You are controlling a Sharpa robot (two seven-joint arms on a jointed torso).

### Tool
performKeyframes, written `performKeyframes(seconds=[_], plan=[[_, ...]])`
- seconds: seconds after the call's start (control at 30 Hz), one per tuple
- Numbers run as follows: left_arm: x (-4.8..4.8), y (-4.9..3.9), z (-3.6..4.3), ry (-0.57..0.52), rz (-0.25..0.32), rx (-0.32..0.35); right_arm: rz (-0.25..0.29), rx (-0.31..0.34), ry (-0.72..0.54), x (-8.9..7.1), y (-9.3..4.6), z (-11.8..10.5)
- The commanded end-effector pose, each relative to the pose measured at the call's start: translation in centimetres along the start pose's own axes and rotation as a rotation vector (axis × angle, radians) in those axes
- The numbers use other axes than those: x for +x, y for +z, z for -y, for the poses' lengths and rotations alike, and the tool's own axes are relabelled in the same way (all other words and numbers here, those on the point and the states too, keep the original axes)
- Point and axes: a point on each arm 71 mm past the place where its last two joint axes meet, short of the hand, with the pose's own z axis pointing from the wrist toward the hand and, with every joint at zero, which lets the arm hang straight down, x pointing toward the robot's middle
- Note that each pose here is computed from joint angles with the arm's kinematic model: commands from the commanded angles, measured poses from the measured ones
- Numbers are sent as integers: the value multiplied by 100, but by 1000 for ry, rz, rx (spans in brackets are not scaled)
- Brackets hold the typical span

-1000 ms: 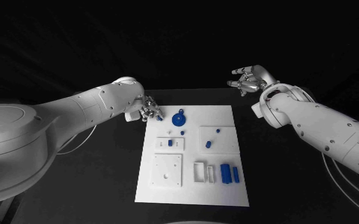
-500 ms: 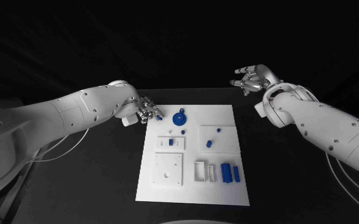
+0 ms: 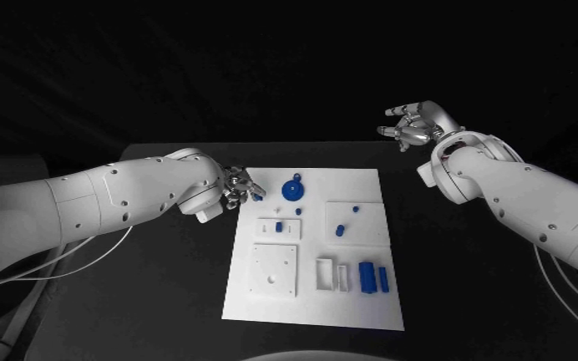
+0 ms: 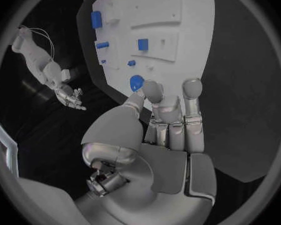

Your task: Assemble the parts on the task board

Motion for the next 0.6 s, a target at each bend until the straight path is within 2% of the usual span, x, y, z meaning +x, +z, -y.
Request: performKeyframes(seconds=[0.03, 0.27, 0.43, 0.6], plan=[[4, -59, 5, 62, 143, 20, -1, -1, -3, 4, -13, 18], [205, -123, 12, 150, 151, 55, -1, 5, -4, 12, -27, 55], [352, -138, 9, 176, 124, 55, -7, 7, -3, 29, -34, 64], [460, -137, 8, 193, 86, 51, -9, 9, -4, 34, -39, 74]])
